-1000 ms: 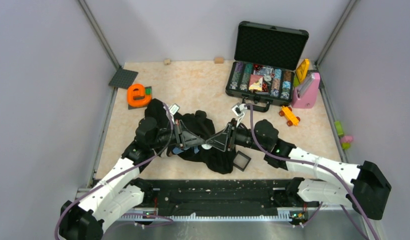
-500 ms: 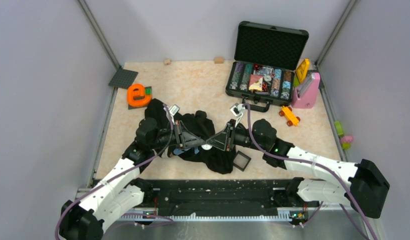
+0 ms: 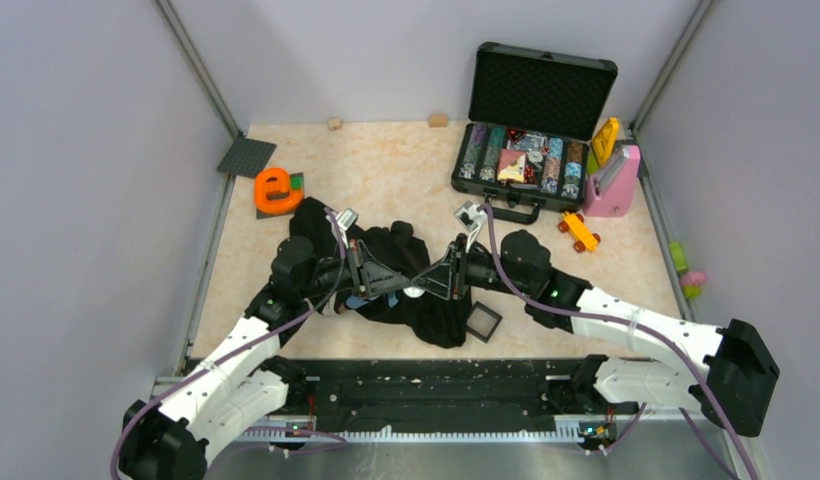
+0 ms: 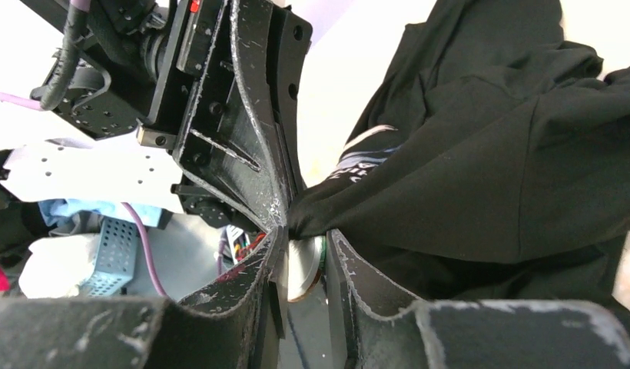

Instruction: Remove the brooch from the garment

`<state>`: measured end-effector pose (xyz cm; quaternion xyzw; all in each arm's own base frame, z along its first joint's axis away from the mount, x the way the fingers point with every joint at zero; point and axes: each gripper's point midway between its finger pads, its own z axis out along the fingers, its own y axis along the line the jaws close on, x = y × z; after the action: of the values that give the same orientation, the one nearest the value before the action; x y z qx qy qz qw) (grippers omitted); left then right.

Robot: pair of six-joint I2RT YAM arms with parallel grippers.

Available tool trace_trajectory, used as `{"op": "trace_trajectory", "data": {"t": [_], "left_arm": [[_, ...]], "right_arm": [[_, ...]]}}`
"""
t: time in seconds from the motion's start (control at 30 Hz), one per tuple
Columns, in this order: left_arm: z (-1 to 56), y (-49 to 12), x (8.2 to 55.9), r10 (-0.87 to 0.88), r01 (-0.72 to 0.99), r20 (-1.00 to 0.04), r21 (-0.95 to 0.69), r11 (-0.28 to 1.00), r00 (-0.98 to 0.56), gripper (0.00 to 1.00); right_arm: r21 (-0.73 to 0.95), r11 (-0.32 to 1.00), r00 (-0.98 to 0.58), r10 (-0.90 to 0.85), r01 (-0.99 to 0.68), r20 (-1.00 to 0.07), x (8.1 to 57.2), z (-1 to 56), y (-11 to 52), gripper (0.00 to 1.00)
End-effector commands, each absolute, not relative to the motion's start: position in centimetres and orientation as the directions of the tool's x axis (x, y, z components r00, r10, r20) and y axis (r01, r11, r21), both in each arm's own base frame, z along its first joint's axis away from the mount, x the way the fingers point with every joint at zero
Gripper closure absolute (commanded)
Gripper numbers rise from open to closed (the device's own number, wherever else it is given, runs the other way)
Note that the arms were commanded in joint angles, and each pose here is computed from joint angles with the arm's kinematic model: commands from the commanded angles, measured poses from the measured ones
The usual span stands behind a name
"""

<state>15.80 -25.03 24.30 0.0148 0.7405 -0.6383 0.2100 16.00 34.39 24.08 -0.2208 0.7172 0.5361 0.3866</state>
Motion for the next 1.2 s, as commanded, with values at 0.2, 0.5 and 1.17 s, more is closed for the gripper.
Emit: {"op": "trace_trajectory", "data": {"t": [0.2,0.5,1.17], "left_arm": [[27.8,-24.8,15.9,-0.307,0.402,-0.421,-0.907,0.126,-0.853,1.0],[27.2,-24.8,16.0,-0.295,0.412,-0.441,-0.898,0.156,-0.848,1.0],[22.2,-24.3,17.7,-0.322,0.189,-0.299,-0.924,0.332,-0.898,1.0]], "right_arm": [[0.484,0.391,-0.544,-0.053,-0.783,-0.837,15.6,22.5,33.6,0.79],[0.477,0.388,-0.531,-0.038,-0.788,-0.847,15.6,23.7,33.5,0.7],[0.46,0.276,-0.463,0.057,-0.844,-0.884,14.7,22.8,32.5,0.59]]}}
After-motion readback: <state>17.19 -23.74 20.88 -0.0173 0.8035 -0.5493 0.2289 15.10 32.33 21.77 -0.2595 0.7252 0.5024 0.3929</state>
